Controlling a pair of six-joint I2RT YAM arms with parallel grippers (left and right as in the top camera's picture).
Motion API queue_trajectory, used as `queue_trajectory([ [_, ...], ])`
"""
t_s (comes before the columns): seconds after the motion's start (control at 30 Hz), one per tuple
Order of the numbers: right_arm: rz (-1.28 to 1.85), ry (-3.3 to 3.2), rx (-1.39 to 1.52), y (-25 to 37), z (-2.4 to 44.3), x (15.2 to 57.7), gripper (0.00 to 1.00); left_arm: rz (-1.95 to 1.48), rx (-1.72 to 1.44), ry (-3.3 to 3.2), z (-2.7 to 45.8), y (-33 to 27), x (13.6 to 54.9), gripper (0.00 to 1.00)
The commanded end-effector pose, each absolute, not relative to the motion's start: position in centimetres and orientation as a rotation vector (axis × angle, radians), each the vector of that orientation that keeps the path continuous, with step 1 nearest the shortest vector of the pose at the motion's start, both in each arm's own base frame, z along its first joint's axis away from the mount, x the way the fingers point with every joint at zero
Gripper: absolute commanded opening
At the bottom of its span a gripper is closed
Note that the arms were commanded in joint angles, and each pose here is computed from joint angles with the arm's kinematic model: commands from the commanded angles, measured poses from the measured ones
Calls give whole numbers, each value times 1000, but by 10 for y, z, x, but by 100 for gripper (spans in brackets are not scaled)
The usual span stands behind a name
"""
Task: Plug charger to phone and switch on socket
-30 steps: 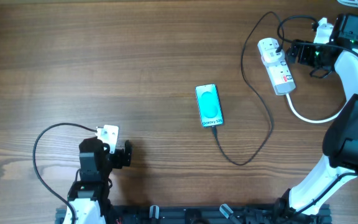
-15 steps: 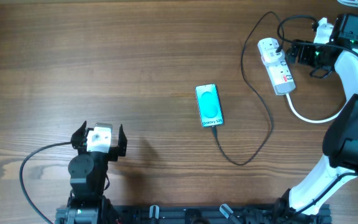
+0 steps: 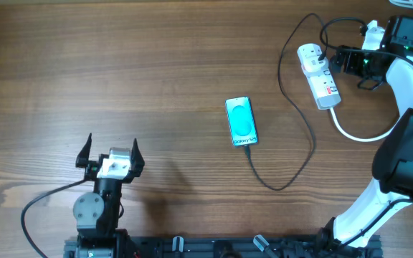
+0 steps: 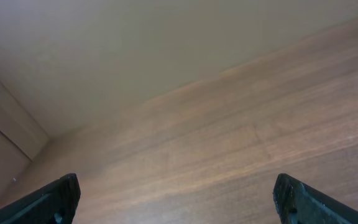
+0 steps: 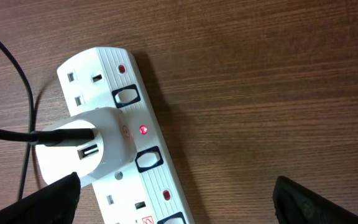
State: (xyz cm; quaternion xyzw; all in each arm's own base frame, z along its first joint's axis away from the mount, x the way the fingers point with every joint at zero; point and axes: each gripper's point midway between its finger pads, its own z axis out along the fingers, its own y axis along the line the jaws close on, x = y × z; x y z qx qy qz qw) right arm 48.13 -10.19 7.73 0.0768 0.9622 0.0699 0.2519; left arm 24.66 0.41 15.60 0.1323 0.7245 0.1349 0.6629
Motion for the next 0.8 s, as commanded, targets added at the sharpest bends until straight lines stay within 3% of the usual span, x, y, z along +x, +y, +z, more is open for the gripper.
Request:
queue_trajectory([
  [0.0,208,2606,195,-98,82,481,100,264,269,1631,156,3,246,100],
  [0.17,208,2606,195,-98,82,481,100,110,48,1645,157,10,246,100],
  [0.77,208,2606,195,-98,82,481,100,116,41,1643,157,12,246,100],
])
